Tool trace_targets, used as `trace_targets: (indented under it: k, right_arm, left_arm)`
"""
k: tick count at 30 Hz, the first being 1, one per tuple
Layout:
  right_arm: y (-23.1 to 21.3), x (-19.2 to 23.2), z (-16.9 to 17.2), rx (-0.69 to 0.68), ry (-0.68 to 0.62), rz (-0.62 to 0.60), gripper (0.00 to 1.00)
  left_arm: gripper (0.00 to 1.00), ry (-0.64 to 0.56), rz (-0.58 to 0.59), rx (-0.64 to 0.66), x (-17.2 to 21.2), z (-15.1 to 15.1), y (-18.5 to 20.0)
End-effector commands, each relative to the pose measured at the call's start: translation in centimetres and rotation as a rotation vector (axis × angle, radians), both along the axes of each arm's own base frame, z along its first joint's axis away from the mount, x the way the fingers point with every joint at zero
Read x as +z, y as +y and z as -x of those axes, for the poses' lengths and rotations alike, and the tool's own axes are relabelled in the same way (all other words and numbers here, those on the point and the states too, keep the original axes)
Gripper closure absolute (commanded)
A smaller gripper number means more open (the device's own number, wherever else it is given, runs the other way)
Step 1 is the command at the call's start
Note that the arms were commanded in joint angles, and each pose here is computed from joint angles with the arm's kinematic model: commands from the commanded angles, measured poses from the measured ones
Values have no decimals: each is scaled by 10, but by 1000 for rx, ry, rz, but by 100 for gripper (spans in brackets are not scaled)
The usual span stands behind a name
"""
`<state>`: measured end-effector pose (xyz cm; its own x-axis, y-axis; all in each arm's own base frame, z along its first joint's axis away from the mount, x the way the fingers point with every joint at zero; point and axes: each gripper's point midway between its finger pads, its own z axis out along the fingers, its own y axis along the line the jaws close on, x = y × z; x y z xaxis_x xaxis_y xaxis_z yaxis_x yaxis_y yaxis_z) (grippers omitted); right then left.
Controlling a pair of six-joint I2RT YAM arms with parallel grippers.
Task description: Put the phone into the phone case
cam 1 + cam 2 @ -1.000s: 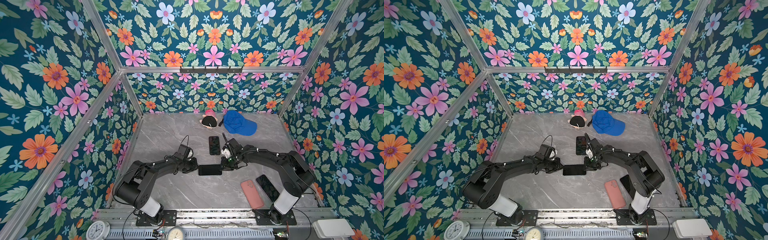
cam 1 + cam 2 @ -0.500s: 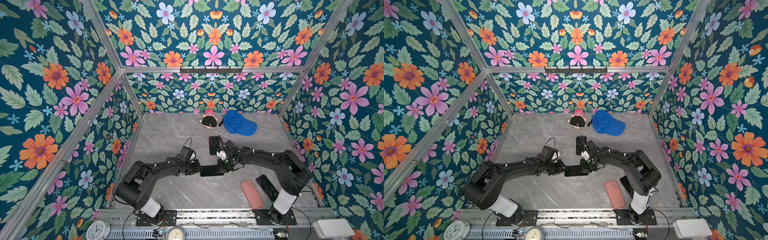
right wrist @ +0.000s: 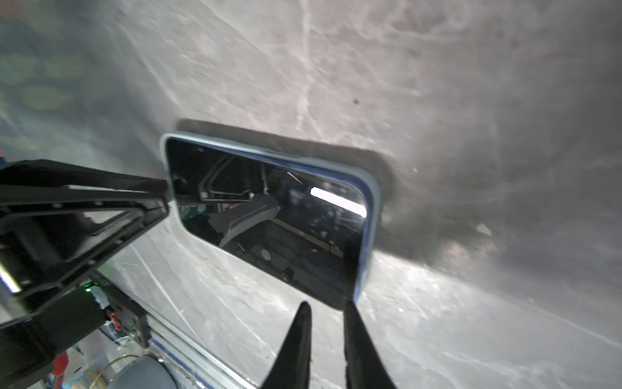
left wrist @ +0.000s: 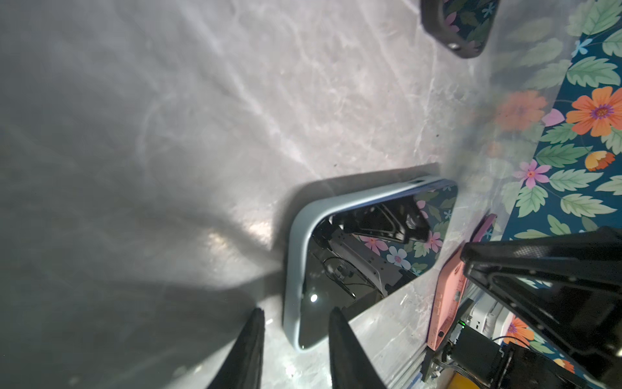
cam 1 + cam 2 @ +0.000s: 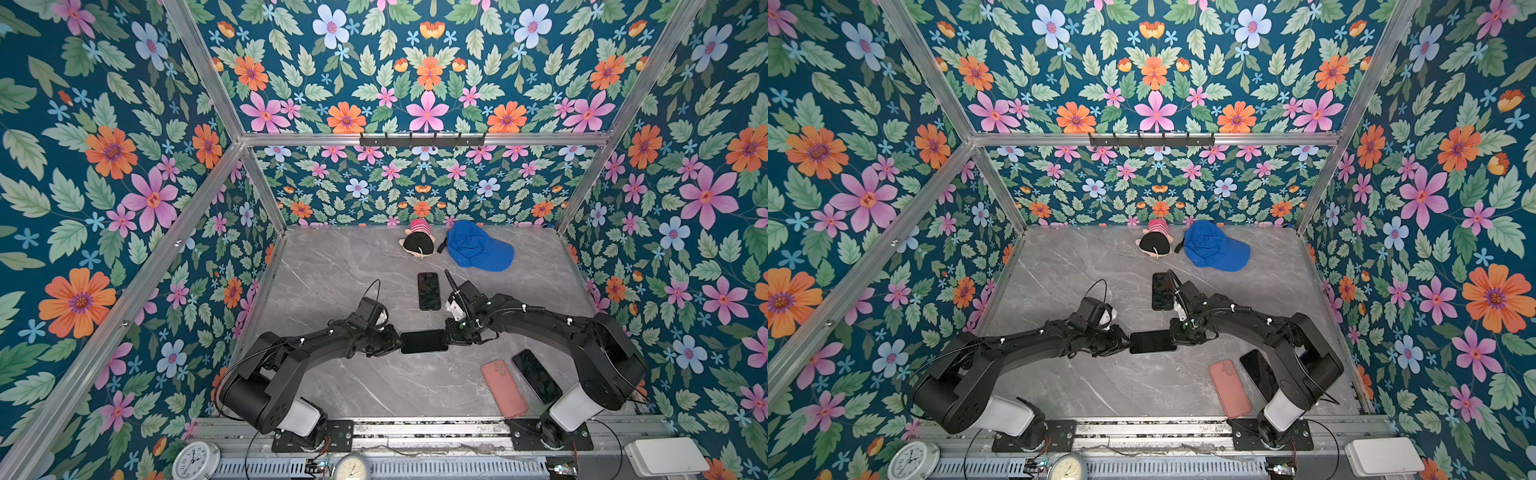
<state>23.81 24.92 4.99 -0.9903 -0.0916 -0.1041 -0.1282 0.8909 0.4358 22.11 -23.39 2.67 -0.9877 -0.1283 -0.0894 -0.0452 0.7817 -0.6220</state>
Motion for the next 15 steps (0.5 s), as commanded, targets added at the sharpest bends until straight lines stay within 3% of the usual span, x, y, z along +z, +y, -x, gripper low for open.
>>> trace_targets:
  k: [1, 5, 15]
  right_arm:
    - [-6, -4, 3, -9, 5, 29, 75]
    - [-6, -8, 4, -10, 12, 24, 71]
    - [3, -15, 6, -9, 40, -19, 76]
  left_arm:
    - [65, 12, 9, -18, 0, 6, -3]
    - [65, 17, 9, -23, -1, 9, -5]
    - [67, 20, 4, -23, -3, 7, -5]
